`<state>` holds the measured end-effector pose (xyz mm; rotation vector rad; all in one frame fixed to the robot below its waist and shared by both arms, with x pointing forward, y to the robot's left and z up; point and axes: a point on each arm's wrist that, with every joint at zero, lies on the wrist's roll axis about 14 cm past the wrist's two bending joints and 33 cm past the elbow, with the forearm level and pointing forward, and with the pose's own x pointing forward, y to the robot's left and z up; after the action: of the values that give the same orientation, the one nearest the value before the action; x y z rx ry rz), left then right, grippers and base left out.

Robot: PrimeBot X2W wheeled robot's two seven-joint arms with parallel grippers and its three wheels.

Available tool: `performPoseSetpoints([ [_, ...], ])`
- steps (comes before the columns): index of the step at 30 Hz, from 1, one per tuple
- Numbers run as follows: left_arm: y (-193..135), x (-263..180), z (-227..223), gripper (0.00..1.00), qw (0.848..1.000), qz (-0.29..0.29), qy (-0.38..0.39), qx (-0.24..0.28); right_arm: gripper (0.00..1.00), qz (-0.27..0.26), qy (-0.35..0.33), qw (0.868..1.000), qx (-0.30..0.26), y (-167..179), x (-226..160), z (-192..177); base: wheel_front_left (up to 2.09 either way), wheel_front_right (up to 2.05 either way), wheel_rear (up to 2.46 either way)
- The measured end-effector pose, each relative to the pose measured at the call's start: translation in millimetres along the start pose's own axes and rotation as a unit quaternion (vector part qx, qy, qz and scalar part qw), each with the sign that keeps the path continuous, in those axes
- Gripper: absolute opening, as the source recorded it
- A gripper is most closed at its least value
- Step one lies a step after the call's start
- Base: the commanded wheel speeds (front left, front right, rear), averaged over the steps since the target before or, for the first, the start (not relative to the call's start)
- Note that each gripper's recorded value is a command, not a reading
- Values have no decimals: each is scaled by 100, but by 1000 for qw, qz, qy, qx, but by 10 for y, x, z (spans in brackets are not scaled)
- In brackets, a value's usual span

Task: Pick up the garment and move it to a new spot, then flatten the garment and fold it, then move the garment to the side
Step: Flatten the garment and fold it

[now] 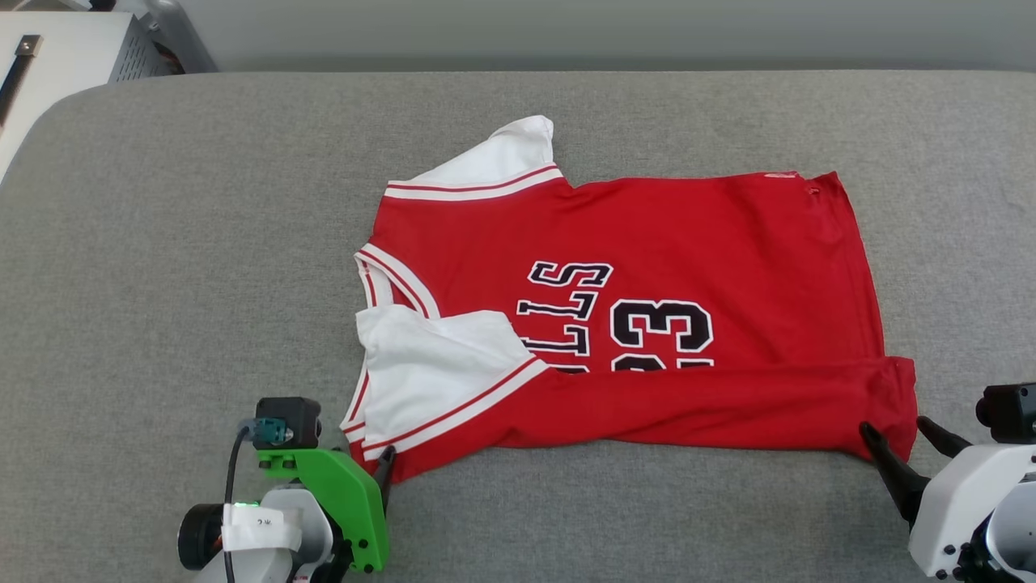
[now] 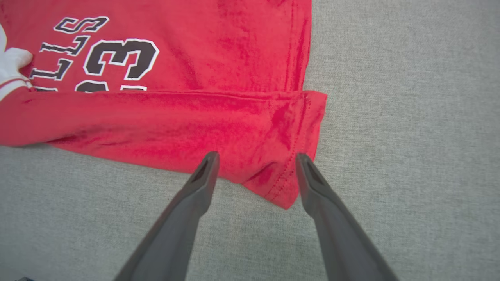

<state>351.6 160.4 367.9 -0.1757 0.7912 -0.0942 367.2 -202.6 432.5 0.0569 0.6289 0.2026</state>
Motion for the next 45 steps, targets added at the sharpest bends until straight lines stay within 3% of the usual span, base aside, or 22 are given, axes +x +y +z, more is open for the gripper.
performPoseSetpoints([
  [2,26,35,-31,100,1000,4,8,1,100,-2,3,1000,1,-14,7,-19,0,0,0],
  [3,18,50,-53,70,1000,2,14,-1,100,-2,5,1000,1,-20,10,-26,0,0,0],
  [4,13,58,-60,20,1000,0,17,-3,100,-3,5,1000,1,-27,10,-29,0,0,0],
  [5,9,61,-55,0,1000,-3,17,-2,100,-4,5,1000,2,-32,7,-28,0,0,0],
  [13,-23,-34,47,0,1000,-14,-20,-11,100,-11,8,1000,-12,-75,-38,15,0,0,0],
  [22,10,-332,437,0,994,-17,-110,-17,100,-27,73,997,-21,-152,74,-221,0,0,0],
  [31,-86,-367,364,0,995,-34,-91,-9,100,-28,112,993,-10,-116,300,-372,0,0,0],
  [32,-83,-364,355,0,995,-34,-89,-9,81,-26,115,993,-9,-111,314,-384,0,0,0],
  [33,-80,-361,337,0,996,-33,-86,-8,46,-25,118,993,-9,-102,329,-397,0,0,0],
  [34,-76,-360,323,0,996,-33,-84,-8,0,-24,119,993,-9,-98,342,-403,0,0,0],
  [40,-55,-389,310,0,996,-31,-87,-6,0,-29,96,995,-10,-141,345,-332,0,0,0],
  [45,-47,-497,487,0,990,-30,-140,-6,0,-37,62,997,-16,-189,235,-181,0,0,0],
])
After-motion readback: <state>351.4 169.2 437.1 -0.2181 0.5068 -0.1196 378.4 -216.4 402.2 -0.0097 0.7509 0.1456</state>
